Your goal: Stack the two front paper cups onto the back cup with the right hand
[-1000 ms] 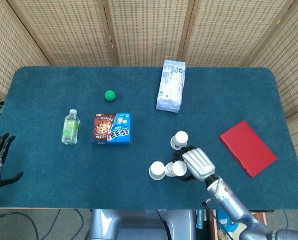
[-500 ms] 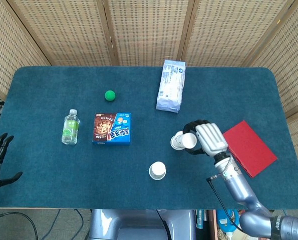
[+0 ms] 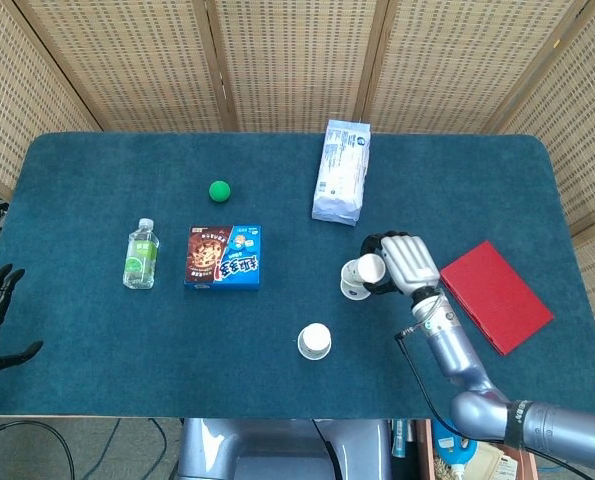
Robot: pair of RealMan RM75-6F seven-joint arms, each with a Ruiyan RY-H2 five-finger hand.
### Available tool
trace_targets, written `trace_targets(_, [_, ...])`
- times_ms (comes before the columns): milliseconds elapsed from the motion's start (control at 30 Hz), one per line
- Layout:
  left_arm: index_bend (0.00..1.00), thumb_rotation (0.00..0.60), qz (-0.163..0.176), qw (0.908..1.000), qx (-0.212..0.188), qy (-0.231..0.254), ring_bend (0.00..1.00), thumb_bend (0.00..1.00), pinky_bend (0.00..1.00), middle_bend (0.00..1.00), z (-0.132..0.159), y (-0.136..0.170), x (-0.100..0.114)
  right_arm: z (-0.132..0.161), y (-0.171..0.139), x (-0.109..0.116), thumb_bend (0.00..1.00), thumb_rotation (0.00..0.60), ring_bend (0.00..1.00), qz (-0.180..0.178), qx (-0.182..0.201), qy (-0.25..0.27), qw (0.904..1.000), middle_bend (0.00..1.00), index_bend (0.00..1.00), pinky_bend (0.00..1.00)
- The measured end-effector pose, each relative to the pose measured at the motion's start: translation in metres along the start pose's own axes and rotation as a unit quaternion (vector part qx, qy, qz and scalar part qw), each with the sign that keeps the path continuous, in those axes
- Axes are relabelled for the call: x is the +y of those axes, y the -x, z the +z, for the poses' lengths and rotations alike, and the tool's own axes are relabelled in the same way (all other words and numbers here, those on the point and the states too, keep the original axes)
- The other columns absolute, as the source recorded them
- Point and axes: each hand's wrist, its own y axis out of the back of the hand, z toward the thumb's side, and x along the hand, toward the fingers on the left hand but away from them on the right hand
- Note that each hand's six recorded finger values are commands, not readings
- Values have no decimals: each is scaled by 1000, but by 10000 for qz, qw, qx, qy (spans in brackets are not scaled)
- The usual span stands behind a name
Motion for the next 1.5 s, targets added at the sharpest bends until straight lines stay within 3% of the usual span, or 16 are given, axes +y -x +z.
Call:
trace_targets(600, [0, 600, 8, 10000, 23, 25, 0, 196, 0, 0, 0, -1, 1, 4, 6, -9, 382, 600, 354, 172, -108, -127, 9997, 457, 492, 364])
trace_targets(667, [0, 600, 8, 10000, 25, 26, 0, 196, 0, 0, 0, -1, 1, 3, 7, -10, 382, 600, 342, 185, -119, -131, 9997, 423, 477, 364])
trace_targets(767, [0, 600, 7, 10000, 26, 25, 0, 196, 0, 0, -1, -1, 1, 3, 7, -12, 360, 600, 253, 228, -121, -140, 9996, 287, 398, 343])
trace_targets(833, [0, 600, 5, 10000, 30, 25, 0, 195, 0, 0, -1, -1, 1, 3, 7, -12, 317, 600, 168, 245, -108, -149, 9995, 170, 311, 289])
trace_targets(933, [0, 600, 11, 10000, 33, 30, 0, 195, 0, 0, -2, -1, 1, 3, 6, -15, 289, 600, 91, 324, -76, -165, 9993, 76, 241, 230])
trace_targets(1233, [0, 600, 8, 10000, 36, 26, 0, 195, 0, 0, -1, -2, 1, 7, 0, -12, 270, 600, 0, 299, 135, -180, 9993, 7, 184, 91])
trace_targets(1333, [0, 600, 6, 10000, 37, 25, 0, 195, 0, 0, -1, -2, 1, 14, -7, -10, 211, 600, 0, 292, 325, -204, 9988, 13, 179, 73])
trace_targets(1433, [0, 600, -8, 10000, 23, 13, 0, 196, 0, 0, 0, -2, 0, 25, -19, -12, 59, 600, 0, 455, 679, -206, 9964, 49, 179, 68])
trace_targets(1500, [0, 600, -15, 10000, 14, 6, 0, 196, 0, 0, 0, -2, 0, 33, -27, -14, 17, 600, 0, 588, 926, -212, 9937, 72, 179, 68])
